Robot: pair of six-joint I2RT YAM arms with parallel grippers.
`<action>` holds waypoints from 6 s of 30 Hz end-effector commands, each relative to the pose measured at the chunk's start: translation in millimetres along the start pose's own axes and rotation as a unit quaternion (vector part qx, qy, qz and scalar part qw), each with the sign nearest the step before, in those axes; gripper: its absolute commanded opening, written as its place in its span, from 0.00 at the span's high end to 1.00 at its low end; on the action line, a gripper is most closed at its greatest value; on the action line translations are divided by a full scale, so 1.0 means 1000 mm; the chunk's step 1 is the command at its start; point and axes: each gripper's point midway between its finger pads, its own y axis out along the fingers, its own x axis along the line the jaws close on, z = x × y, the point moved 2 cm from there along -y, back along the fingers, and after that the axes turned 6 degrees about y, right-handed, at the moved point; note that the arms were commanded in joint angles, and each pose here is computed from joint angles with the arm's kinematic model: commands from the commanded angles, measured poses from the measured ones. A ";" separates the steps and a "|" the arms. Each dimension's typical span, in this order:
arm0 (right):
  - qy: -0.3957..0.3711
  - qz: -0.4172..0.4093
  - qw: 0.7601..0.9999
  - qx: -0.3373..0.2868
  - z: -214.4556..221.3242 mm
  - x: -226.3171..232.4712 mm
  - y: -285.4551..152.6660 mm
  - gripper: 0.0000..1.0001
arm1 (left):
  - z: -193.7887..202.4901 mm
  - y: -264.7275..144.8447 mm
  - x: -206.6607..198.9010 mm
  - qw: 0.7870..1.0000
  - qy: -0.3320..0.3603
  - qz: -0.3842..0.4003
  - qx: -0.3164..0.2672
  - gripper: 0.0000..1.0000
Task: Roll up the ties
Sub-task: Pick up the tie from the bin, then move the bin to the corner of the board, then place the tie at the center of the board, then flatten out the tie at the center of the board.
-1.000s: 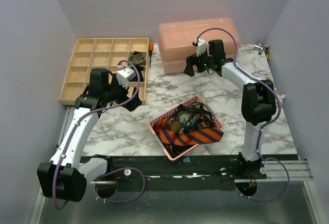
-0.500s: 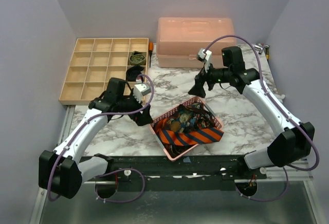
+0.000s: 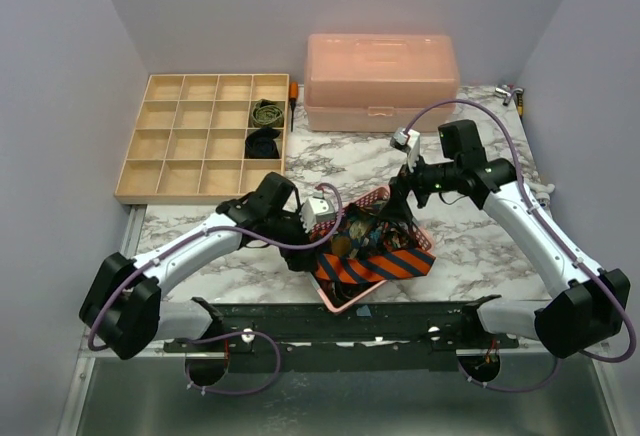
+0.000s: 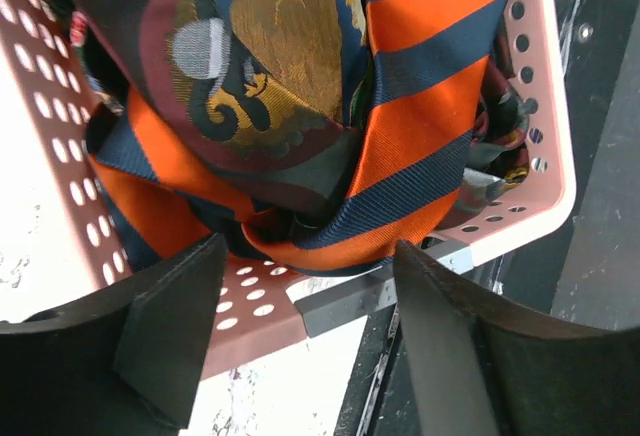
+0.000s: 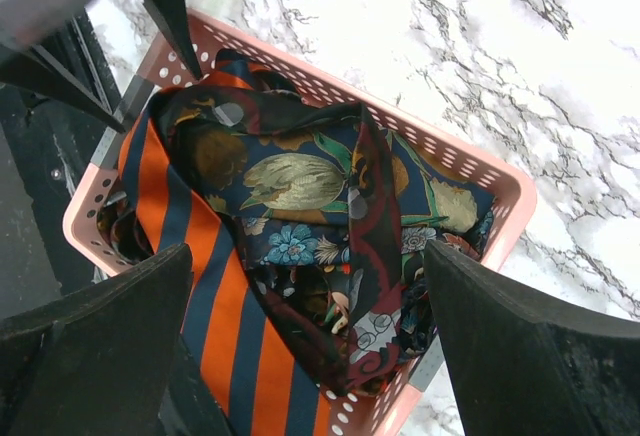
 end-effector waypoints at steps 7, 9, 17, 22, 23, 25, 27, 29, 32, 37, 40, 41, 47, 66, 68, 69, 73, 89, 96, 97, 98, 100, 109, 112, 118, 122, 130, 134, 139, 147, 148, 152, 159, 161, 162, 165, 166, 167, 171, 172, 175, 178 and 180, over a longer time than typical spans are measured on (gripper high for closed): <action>0.016 0.018 1.000 -0.002 0.000 0.002 -0.008 0.00 | -0.013 0.002 -0.006 0.999 0.031 0.008 0.004 0.76; 0.016 0.019 1.000 -0.005 -0.001 0.002 -0.008 0.00 | -0.018 -0.006 -0.012 0.999 0.038 0.012 -0.004 0.88; 0.008 0.003 1.000 -0.019 -0.016 0.006 -0.010 0.00 | -0.056 -0.049 -0.035 0.995 0.089 0.006 -0.053 1.00; 0.000 -0.046 0.998 -0.039 -0.036 0.017 -0.007 0.00 | -0.106 -0.086 -0.037 0.988 0.110 -0.016 -0.109 1.00; -0.001 -0.059 0.997 -0.046 -0.041 0.020 -0.008 0.00 | -0.117 -0.092 -0.038 0.986 0.112 -0.017 -0.124 1.00; -0.004 -0.086 0.995 -0.056 -0.051 0.027 -0.007 0.00 | -0.139 -0.103 -0.035 0.982 0.115 -0.025 -0.147 1.00; -0.012 -0.109 0.992 -0.068 -0.062 0.035 -0.006 0.00 | -0.160 -0.112 -0.035 0.979 0.120 -0.027 -0.165 1.00; -0.024 -0.125 0.989 -0.080 -0.072 0.044 -0.004 0.00 | -0.173 -0.115 -0.034 0.978 0.117 -0.020 -0.174 1.00; -0.049 -0.148 0.984 -0.091 -0.083 0.062 0.003 0.00 | -0.188 -0.117 -0.034 0.976 0.103 -0.009 -0.190 1.00; -0.095 -0.177 0.974 -0.101 -0.085 0.089 0.024 0.00 | -0.207 -0.120 -0.028 0.973 0.080 0.010 -0.214 1.00; -0.119 -0.192 0.969 -0.096 -0.078 0.101 0.039 0.00 | -0.216 -0.123 -0.029 0.971 0.076 0.026 -0.223 1.00; -0.119 -0.192 0.970 -0.092 -0.076 0.100 0.044 0.00 | -0.218 -0.124 -0.032 0.971 0.077 0.034 -0.226 1.00; -0.112 -0.196 0.969 -0.097 -0.079 0.096 0.072 0.00 | -0.227 -0.127 -0.039 0.966 0.068 0.061 -0.243 1.00; -0.091 -0.031 0.981 -0.170 -0.135 0.059 0.026 0.99 | -0.171 -0.191 0.034 0.955 0.032 -0.153 -0.251 0.03; -0.096 -0.005 0.977 -0.191 -0.154 0.057 0.009 0.99 | -0.141 -0.170 0.032 0.966 0.047 -0.140 -0.211 0.05; -0.099 0.007 0.975 -0.200 -0.164 0.056 0.001 0.99 | -0.128 -0.158 0.030 0.972 0.049 -0.135 -0.187 0.08; -0.109 0.076 0.960 -0.247 -0.204 0.050 -0.037 0.99 | -0.075 -0.099 0.023 0.988 0.070 -0.116 -0.075 0.20; -0.127 0.273 0.889 -0.344 -0.253 0.026 -0.146 0.99 | 0.036 0.000 0.029 0.967 0.109 -0.116 0.197 0.45; -0.134 0.291 0.884 -0.340 -0.254 0.020 -0.148 0.99 | 0.091 -0.040 0.063 0.951 0.072 -0.168 0.251 0.44; -0.137 0.289 0.886 -0.336 -0.253 0.020 -0.146 0.99 | 0.097 -0.050 0.068 0.949 0.071 -0.173 0.254 0.44; -0.139 0.283 0.889 -0.333 -0.252 0.020 -0.143 0.99 | 0.103 -0.059 0.072 0.947 0.077 -0.174 0.259 0.44; -0.142 0.270 0.896 -0.323 -0.248 0.021 -0.135 1.00 | 0.116 -0.081 0.079 0.940 0.094 -0.187 0.269 0.42; -0.143 0.223 0.921 -0.284 -0.233 0.023 -0.109 0.99 | 0.166 -0.191 0.127 0.892 0.114 -0.279 0.338 0.38; -0.139 0.213 0.927 -0.275 -0.229 0.023 -0.104 0.99 | 0.188 -0.227 0.146 0.868 0.121 -0.305 0.372 0.38; -0.136 0.196 0.935 -0.261 -0.222 0.026 -0.096 0.99 | 0.219 -0.293 0.179 0.839 0.093 -0.340 0.414 0.37; -0.136 0.171 0.943 -0.250 -0.218 0.031 -0.089 0.99 | 0.204 -0.325 0.193 0.841 0.068 -0.367 0.390 0.35; -0.128 0.080 0.959 -0.239 -0.213 0.056 -0.077 0.99 | 0.077 -0.290 0.150 0.914 0.129 -0.353 0.156 0.19; -0.113 -0.008 0.960 -0.256 -0.221 0.090 -0.084 0.99 | 0.035 -0.258 0.130 0.918 0.165 -0.349 0.088 0.15; -0.019 -0.005 0.962 -0.273 -0.229 0.087 -0.083 0.99 | -0.006 -0.230 0.113 0.922 0.181 -0.343 0.016 0.10; 0.137 0.152 0.977 -0.059 -0.053 -0.058 -0.024 0.18 | -0.015 -0.194 0.100 0.957 0.121 -0.262 -0.034 0.10; 0.179 0.162 0.970 -0.036 -0.024 -0.083 -0.033 0.02 | -0.011 -0.186 0.098 0.960 0.120 -0.253 -0.027 0.10; 0.235 0.169 0.957 0.036 0.049 -0.139 -0.069 0.00 | 0.001 -0.144 0.084 0.967 0.139 -0.211 0.001 0.09; 0.153 0.154 0.974 0.068 0.081 -0.113 -0.077 0.05 | 0.020 -0.067 0.057 0.969 0.203 -0.131 0.049 0.14; 0.131 0.138 0.980 0.061 0.080 -0.103 -0.072 0.07 | 0.020 -0.048 0.051 0.969 0.217 -0.106 0.057 0.17; 0.119 0.130 0.982 0.062 0.081 -0.098 -0.067 0.09 | 0.018 -0.039 0.047 0.968 0.229 -0.090 0.059 0.19; 0.072 0.127 0.985 0.094 0.088 -0.086 -0.037 0.12 | 0.016 -0.011 0.036 0.961 0.263 -0.051 0.069 0.22; 0.059 0.130 0.984 0.105 0.092 -0.084 -0.027 0.13 | 0.015 -0.004 0.033 0.958 0.275 -0.041 0.068 0.23; 0.047 0.133 0.983 0.117 0.096 -0.081 -0.016 0.15 | 0.014 0.002 0.028 0.955 0.289 -0.028 0.067 0.24; 0.032 0.117 0.981 0.152 0.112 -0.073 0.011 0.16 | 0.004 0.014 0.016 0.944 0.328 0.002 0.036 0.24; 0.025 0.114 0.980 0.159 0.117 -0.072 0.017 0.15 | 0.002 0.015 0.013 0.943 0.332 0.010 0.029 0.24; -0.001 0.112 0.976 0.185 0.134 -0.071 0.031 0.11 | 0.004 0.020 0.007 0.940 0.339 0.031 0.021 0.23; -0.032 0.122 0.968 0.218 0.150 -0.074 0.045 0.11 | 0.006 0.027 0.005 0.931 0.362 0.030 0.034 0.23; -0.042 0.130 0.963 0.234 0.160 -0.077 0.050 0.14 | 0.006 0.032 0.006 0.926 0.375 0.024 0.040 0.25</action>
